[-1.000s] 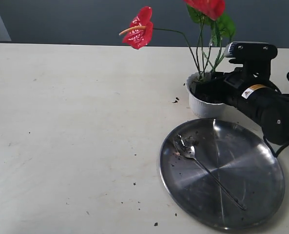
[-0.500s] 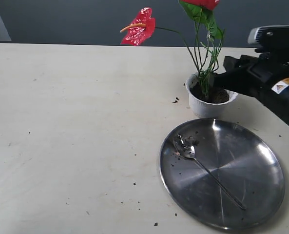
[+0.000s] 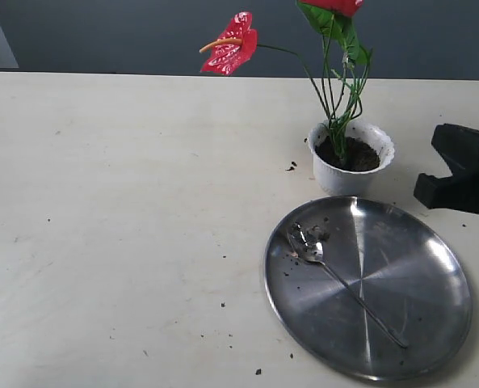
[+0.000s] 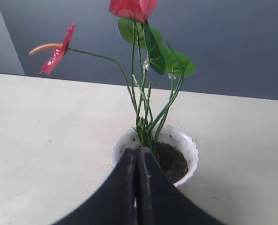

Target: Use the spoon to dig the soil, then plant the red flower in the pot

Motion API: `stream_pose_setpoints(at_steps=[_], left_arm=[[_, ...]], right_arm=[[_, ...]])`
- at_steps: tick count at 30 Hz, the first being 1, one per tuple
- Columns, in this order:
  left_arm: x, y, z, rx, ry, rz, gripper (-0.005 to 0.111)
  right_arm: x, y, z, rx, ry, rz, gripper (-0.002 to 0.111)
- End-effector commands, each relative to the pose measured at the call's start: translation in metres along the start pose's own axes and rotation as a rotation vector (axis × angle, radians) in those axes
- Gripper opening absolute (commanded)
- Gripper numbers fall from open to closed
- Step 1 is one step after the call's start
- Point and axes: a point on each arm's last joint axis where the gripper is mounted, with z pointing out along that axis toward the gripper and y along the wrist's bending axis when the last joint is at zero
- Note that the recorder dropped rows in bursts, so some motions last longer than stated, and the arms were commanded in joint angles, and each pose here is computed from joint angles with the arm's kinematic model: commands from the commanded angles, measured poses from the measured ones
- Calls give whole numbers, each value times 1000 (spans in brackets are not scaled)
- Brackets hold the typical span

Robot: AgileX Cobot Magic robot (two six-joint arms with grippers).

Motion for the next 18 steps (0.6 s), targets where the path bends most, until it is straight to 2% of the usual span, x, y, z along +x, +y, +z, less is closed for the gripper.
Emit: stream_pose_setpoints(at_steps=[1,18], left_arm=[[-1,0,0,4,-4,-9,1],[-1,0,0,4,-4,-9,1]], right_arm=[[-7,-1,-11,-2,-62,-2,-1],[-10,-1,-15,-5,-87,1,-1]])
